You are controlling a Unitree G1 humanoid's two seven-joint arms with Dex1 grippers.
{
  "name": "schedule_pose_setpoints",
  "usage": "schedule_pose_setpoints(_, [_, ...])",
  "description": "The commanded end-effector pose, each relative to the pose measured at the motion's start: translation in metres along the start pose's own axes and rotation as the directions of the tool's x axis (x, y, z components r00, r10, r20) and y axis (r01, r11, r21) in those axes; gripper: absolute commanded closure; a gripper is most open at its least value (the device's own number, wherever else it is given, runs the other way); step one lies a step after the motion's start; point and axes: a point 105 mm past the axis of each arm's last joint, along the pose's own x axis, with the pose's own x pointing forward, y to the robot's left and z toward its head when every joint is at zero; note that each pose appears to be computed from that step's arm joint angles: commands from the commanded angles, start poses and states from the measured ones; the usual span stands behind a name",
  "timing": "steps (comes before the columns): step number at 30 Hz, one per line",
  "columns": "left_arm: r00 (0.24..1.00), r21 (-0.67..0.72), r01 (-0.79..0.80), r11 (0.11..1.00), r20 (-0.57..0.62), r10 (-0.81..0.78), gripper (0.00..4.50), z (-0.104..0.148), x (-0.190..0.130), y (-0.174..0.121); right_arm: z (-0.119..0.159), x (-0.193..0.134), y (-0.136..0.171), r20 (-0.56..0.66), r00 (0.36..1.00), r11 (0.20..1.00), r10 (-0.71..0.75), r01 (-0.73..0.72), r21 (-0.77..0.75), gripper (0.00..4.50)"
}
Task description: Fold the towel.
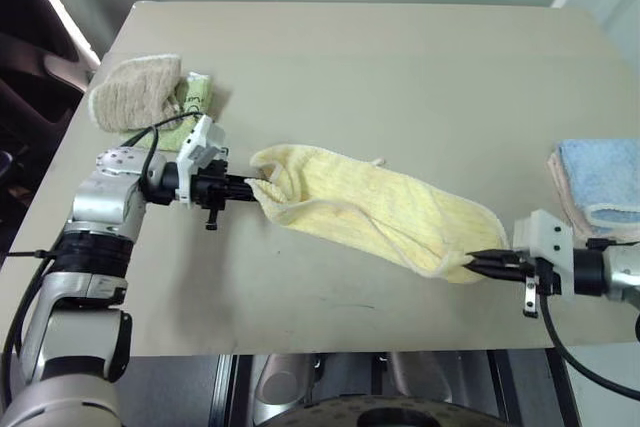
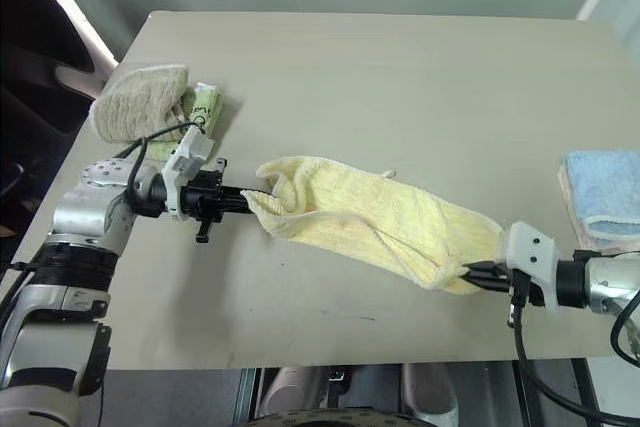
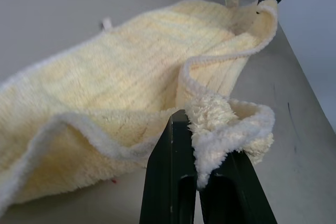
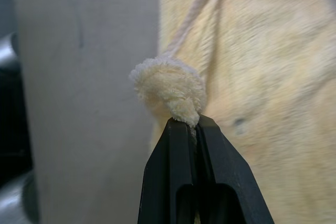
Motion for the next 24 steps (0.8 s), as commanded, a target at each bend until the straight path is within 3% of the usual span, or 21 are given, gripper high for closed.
schedule_pose_setpoints(1, [1.000, 0.032, -0.001, 0.999, 0.003, 0.001, 4.48, 0.009, -0.007, -0.003, 0.005, -0.003, 0.002, 0.009, 1.000, 1.000, -0.007, 0.007, -0.026, 4.50])
schedule_pose_setpoints(11, [0.998, 0.021, -0.010, 1.000, -0.062, 0.011, 4.48, -0.005, -0.023, -0.005, 0.000, -0.015, 0.000, -0.020, 0.999, 0.999, -0.033, 0.033, -0.024, 4.50])
schedule_pose_setpoints(17, [0.998, 0.019, -0.060, 0.998, -0.018, 0.060, 4.48, -0.002, -0.023, 0.003, 0.009, -0.026, -0.034, 0.031, 0.982, 0.982, -0.188, 0.189, -0.019, 4.50])
schedule_pose_setpoints(24, [0.998, 0.019, -0.064, 0.998, -0.013, 0.065, 4.48, -0.002, -0.023, 0.004, 0.010, -0.027, -0.038, 0.038, 0.979, 0.980, -0.200, 0.200, -0.015, 4.50])
